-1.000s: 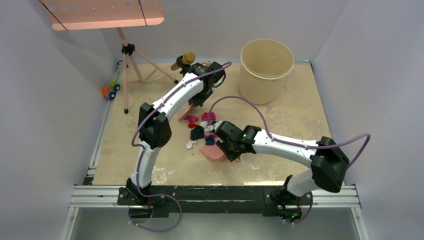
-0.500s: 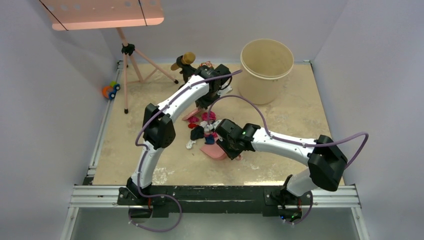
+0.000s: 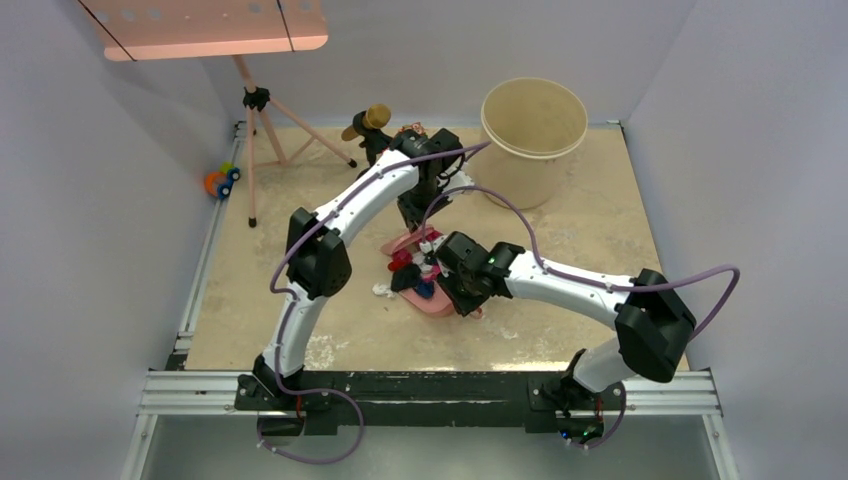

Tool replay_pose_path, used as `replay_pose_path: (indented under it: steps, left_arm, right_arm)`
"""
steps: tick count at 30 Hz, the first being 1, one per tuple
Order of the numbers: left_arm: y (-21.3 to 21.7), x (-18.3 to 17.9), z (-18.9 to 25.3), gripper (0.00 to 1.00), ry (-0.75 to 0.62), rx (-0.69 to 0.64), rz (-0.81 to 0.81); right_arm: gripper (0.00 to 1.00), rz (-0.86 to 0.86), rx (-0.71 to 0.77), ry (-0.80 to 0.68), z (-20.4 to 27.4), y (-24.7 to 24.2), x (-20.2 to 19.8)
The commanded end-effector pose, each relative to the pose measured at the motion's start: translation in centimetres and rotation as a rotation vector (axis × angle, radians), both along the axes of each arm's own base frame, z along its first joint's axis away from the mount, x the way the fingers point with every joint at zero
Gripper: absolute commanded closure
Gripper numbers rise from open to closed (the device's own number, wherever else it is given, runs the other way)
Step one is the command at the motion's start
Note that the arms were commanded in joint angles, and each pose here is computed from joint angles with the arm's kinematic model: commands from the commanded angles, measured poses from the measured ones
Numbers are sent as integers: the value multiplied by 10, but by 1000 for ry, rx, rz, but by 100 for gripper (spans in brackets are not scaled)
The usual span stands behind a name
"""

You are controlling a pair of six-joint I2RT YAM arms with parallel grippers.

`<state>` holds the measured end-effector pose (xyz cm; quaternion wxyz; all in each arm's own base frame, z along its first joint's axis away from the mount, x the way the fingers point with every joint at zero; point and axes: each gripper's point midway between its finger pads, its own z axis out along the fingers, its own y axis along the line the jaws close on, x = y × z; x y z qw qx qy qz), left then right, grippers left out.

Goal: Sweep away the paper scraps from the table

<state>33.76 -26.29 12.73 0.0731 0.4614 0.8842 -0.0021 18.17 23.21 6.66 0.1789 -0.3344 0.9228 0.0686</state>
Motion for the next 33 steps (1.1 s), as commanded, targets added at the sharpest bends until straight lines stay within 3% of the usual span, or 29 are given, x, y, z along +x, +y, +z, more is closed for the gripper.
replay_pose_path:
  steps: [1,8,12,17,33]
  left_arm:
    - [-38,-49,25,100,187,-233,-39]
    - [-37,-78,55,100,234,-329,-26]
    - [-30,-85,58,100,238,-317,42]
    - [-16,-74,65,100,148,-262,161]
    - [9,-53,148,100,-119,-435,475]
  right_arm:
    - [100,-34,32,5,1,3,1]
    - [100,-81,35,12,-4,1,0]
    - [100,-104,46,-12,0,-1,3]
    - [100,-117,87,-82,14,0,11]
    - [100,-119,287,-249,61,6,3]
